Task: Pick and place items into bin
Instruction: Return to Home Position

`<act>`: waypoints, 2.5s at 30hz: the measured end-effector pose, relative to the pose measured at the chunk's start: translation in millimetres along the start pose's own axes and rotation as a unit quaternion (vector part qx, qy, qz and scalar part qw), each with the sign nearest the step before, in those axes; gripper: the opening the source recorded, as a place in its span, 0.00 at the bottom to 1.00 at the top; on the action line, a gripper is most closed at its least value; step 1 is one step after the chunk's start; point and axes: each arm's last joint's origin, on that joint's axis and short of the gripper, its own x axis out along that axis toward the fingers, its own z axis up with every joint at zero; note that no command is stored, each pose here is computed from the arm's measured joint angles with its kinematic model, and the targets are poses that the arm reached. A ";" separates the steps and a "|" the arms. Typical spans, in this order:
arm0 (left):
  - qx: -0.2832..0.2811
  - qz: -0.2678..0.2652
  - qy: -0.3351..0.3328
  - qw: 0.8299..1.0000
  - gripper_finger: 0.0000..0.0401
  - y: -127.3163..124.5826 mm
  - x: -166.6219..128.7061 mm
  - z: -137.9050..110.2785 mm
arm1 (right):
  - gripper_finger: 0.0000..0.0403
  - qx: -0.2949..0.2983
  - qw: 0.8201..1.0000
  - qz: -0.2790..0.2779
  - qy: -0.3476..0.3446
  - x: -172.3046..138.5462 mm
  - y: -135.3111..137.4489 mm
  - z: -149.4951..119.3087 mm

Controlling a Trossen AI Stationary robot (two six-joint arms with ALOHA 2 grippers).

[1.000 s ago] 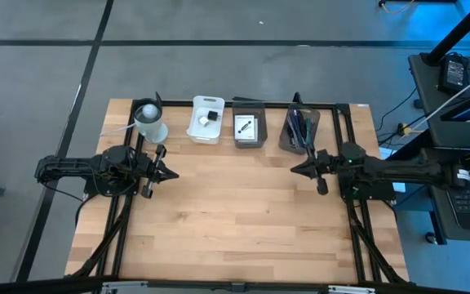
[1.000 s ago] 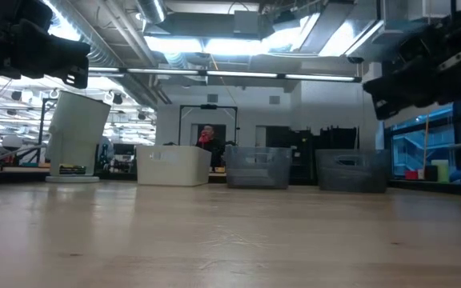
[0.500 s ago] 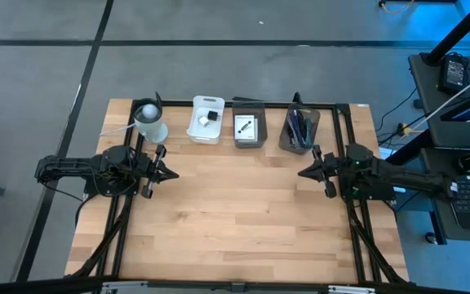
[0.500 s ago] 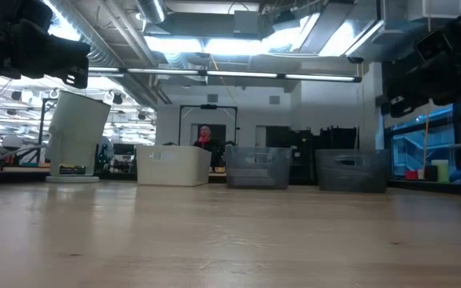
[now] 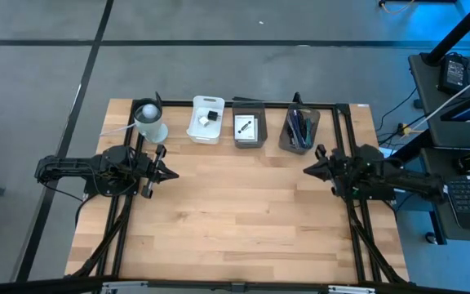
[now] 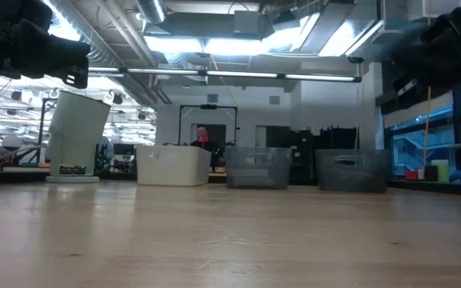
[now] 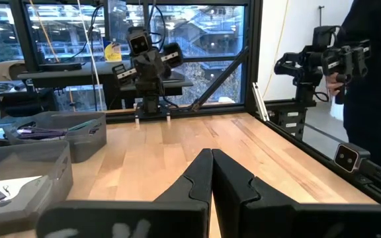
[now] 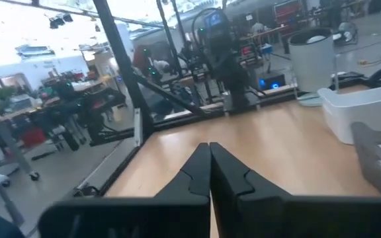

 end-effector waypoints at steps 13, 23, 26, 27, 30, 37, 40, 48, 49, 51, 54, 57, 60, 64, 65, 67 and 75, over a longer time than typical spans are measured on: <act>0.000 0.000 0.000 1.000 0.00 0.0 0.0 -0.1 | 0.00 -0.088 0.995 -0.040 -0.004 2.3 4.2 -2.7; 0.000 0.000 0.000 1.000 0.00 0.0 0.0 -0.1 | 0.02 -0.120 0.992 -0.020 0.016 3.0 4.5 -5.8; 0.000 0.000 0.000 1.000 0.00 0.0 0.0 0.0 | 0.02 -0.120 0.992 -0.020 0.016 3.0 4.5 -5.8; 0.000 0.000 0.000 1.000 0.00 0.0 0.0 0.0 | 0.02 -0.120 0.992 -0.020 0.016 3.0 4.5 -5.8; 0.000 0.000 0.000 1.000 0.00 0.0 0.0 0.0 | 0.02 -0.119 0.993 -0.020 0.016 3.0 4.5 -5.7; 0.000 0.000 0.000 1.000 0.00 0.0 0.0 -0.1 | 0.02 -0.120 0.992 -0.020 0.016 3.0 4.5 -5.7; 0.000 0.000 0.000 1.000 0.00 0.0 0.0 -0.1 | 0.03 -0.120 0.992 -0.020 0.016 3.0 4.5 -5.7; 0.000 0.000 0.000 1.000 0.00 0.0 0.0 -0.1 | 0.03 -0.120 0.992 -0.020 0.016 3.0 4.5 -5.7; 0.000 0.000 0.000 1.000 0.00 0.0 0.0 0.0 | 0.03 -0.120 0.992 -0.020 0.016 3.0 4.5 -5.7; 0.000 0.000 0.000 1.000 0.00 0.0 0.0 0.0 | 0.03 -0.120 0.992 -0.020 0.016 3.0 4.5 -5.7; 0.000 0.000 0.000 1.000 0.00 0.0 0.0 -0.1 | 0.03 -0.120 0.992 -0.020 0.016 3.0 4.5 -5.7; 0.000 0.000 0.000 1.000 0.00 0.0 0.0 0.0 | 0.03 -0.120 0.992 -0.020 0.016 3.0 4.5 -5.7; 0.000 0.000 0.000 1.000 0.00 0.0 0.0 -0.1 | 0.03 -0.120 0.992 -0.020 0.016 3.0 4.5 -5.7; 0.000 0.000 0.000 1.000 0.00 0.0 0.0 0.0 | 0.03 -0.120 0.992 -0.020 0.016 3.0 4.5 -5.7; 0.000 0.000 0.000 1.000 0.00 0.0 0.0 0.0 | 0.03 -0.120 0.992 -0.020 0.016 3.0 4.5 -5.7; 0.000 0.000 0.000 1.000 0.00 0.0 0.0 -0.1 | 0.03 -0.120 0.992 -0.020 0.016 3.0 4.5 -5.7; 0.000 0.000 0.000 1.000 0.00 0.0 0.0 -0.1 | 0.04 -0.120 0.992 -0.020 0.016 3.0 4.5 -5.7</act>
